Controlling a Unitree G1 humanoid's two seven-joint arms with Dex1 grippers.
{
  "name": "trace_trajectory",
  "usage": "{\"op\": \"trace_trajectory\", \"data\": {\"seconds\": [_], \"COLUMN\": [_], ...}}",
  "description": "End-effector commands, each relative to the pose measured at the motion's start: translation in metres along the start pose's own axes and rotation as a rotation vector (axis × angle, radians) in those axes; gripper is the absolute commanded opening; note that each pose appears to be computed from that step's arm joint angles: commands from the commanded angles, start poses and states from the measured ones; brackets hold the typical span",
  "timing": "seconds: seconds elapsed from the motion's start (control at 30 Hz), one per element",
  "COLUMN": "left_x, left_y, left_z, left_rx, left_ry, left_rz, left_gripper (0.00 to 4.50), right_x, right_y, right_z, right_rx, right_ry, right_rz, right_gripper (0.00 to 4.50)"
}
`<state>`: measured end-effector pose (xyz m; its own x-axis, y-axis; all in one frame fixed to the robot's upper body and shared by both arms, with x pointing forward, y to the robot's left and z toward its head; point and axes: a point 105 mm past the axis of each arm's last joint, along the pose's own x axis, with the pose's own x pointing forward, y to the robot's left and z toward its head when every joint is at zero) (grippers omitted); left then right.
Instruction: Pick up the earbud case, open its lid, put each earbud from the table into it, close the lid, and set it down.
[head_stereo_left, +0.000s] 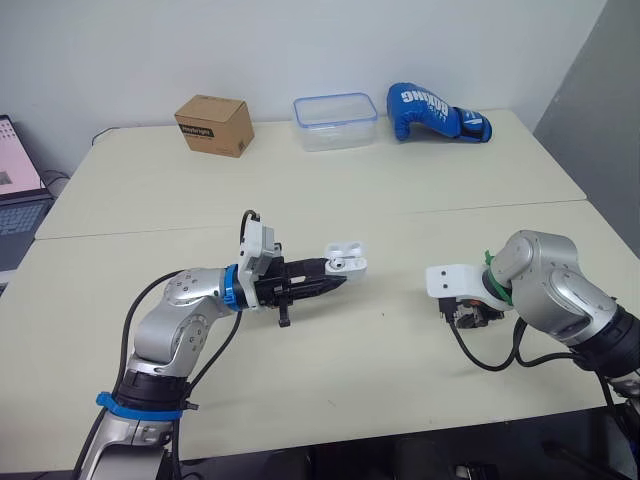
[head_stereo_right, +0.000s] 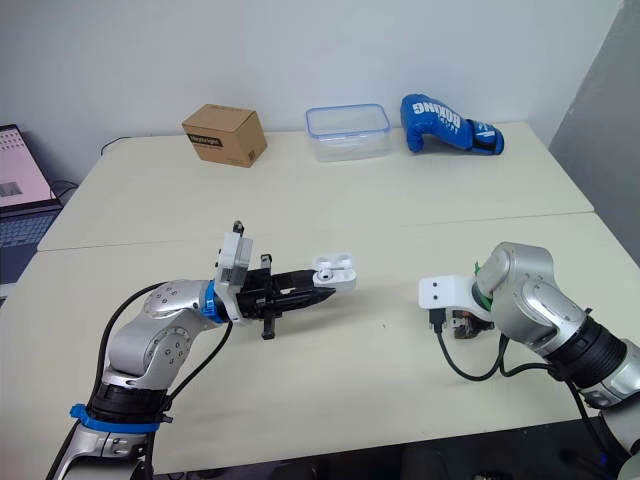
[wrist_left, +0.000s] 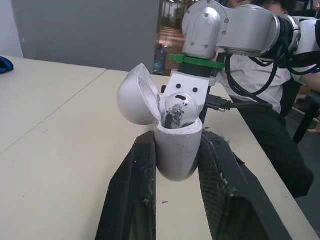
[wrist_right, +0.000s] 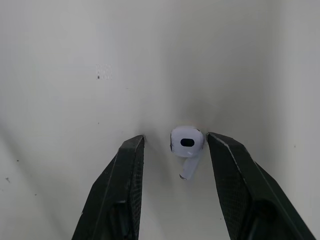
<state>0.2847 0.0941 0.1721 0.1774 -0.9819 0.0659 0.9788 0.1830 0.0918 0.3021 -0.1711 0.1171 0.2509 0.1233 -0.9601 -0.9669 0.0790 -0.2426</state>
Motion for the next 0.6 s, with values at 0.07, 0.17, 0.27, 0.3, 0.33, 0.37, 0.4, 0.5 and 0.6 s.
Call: {"op": "trace_trajectory", "data": {"seconds": [0.07,0.17,0.27,0.3,0.33,0.37,0.4,0.5,0.6], "left_x": [0.0026,0.0036,0.0032,0.0031,0.0029,0.0026,0.0025,0.0019,0.0022], "left_y": [-0.0034,-0.0037,-0.0032,-0.0032,-0.003,-0.0028,-0.0027,-0.0024,-0.0024], "left_z": [0.0078,0.0087,0.0089,0.0089,0.009,0.009,0.009,0.009,0.0099], "left_rx": [0.041,0.042,0.042,0.042,0.042,0.042,0.042,0.042,0.043], "left_ry": [-0.016,-0.016,-0.016,-0.016,-0.015,-0.015,-0.015,-0.013,-0.013], "left_rz": [-0.016,-0.017,-0.017,-0.017,-0.016,-0.016,-0.016,-0.015,-0.015], "left_gripper": [0.8,0.8,0.8,0.8,0.8,0.8,0.8,0.8,0.8], "right_x": [-0.0033,-0.0033,-0.003,-0.0029,-0.003,-0.0031,-0.0031,-0.0031,-0.0026], "right_y": [-0.0032,-0.0028,-0.0026,-0.0024,-0.0022,-0.002,-0.0019,-0.0016,-0.0004], "right_z": [0.0036,0.0033,0.0031,0.0027,0.0024,0.0021,0.002,0.0024,0.0029], "right_rx": [-0.001,0.006,0.01,0.011,0.011,0.01,0.01,0.008,0.007], "right_ry": [0.003,0.005,0.009,0.011,0.013,0.014,0.015,0.015,0.014], "right_rz": [-0.029,-0.027,-0.028,-0.028,-0.027,-0.028,-0.028,-0.027,-0.021], "right_gripper": [1.15,1.15,1.15,1.15,1.15,0.96,0.76,0.38,0.38]}}
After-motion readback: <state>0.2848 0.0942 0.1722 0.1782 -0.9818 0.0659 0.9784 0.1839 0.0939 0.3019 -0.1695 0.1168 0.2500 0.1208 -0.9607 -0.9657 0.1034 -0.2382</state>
